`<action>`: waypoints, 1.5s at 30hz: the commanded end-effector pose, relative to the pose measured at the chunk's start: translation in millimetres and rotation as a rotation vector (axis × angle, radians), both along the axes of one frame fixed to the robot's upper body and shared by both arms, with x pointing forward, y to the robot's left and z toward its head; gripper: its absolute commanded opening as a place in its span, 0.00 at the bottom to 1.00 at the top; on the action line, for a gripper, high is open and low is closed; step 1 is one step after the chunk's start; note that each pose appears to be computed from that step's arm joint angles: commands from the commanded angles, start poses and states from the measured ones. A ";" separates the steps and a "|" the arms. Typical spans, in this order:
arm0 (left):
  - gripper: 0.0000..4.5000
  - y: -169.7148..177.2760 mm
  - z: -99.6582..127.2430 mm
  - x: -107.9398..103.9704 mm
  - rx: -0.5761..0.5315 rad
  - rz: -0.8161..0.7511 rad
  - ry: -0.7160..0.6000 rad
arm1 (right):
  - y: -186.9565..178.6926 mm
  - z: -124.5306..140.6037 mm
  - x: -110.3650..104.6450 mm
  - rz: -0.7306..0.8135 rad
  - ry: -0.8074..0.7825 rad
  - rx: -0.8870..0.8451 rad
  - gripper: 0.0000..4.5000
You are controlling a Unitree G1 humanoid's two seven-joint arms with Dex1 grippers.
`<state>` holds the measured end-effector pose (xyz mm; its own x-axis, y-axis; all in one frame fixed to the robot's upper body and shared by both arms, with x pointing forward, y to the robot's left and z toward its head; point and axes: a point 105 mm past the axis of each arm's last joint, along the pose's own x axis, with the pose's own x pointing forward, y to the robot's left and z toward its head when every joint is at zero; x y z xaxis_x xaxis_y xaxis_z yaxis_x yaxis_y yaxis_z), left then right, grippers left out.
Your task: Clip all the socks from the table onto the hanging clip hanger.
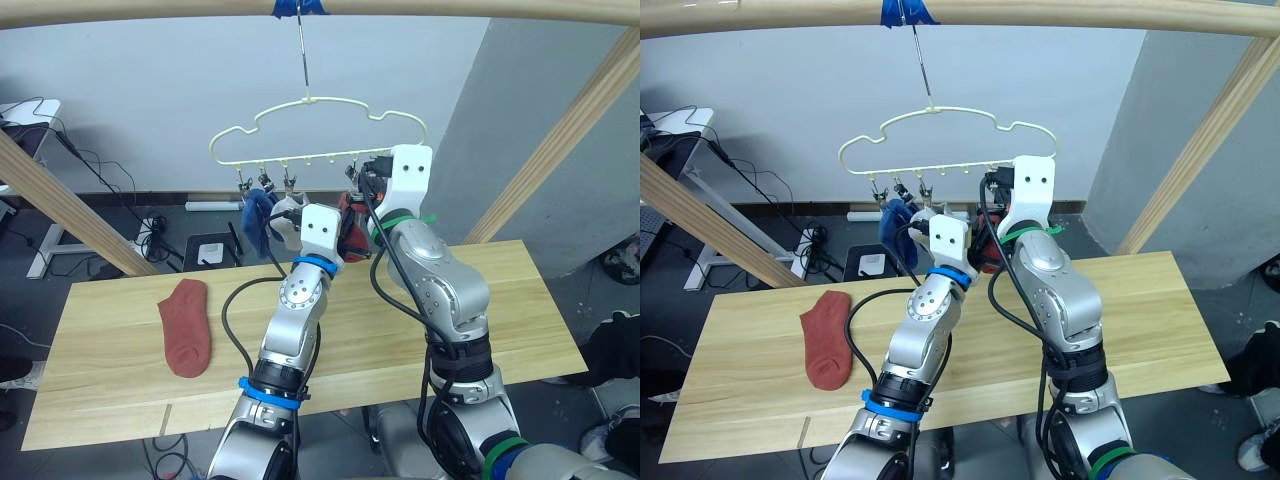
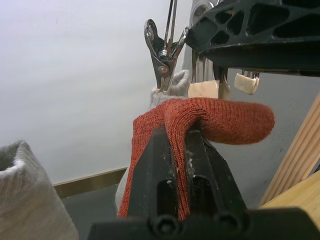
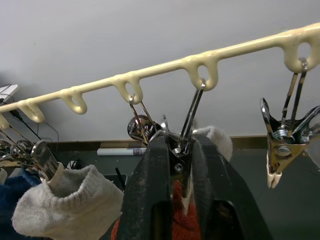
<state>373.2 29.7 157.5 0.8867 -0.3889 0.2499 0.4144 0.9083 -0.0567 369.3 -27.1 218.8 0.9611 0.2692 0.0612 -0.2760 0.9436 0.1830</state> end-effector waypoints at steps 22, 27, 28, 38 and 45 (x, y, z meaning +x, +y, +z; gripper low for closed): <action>0.00 -3.2 -8.2 -7.4 0.017 -0.029 0.013 | -4.4 26.3 -45.9 0.136 -0.088 0.034 0.84; 0.00 -3.2 -9.4 -9.0 0.018 -0.034 0.018 | -9.6 22.2 -61.1 0.243 -0.111 -0.054 0.84; 0.00 -3.3 -9.4 -9.1 0.018 -0.034 0.018 | -12.5 20.9 -63.1 0.257 -0.112 -0.071 0.84; 0.00 -3.5 -12.3 -10.0 0.019 -0.040 0.027 | -32.5 8.5 -65.1 0.281 -0.088 -0.155 0.84; 0.00 -4.6 -10.9 -10.3 0.022 -0.047 0.017 | -32.0 3.9 -64.7 0.289 -0.078 -0.177 0.84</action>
<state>368.1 31.3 133.8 0.8933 -0.4134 0.1764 0.4291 0.9012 -0.0608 310.8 -61.6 213.5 0.8508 0.5252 0.0146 -0.5254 0.8508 0.0084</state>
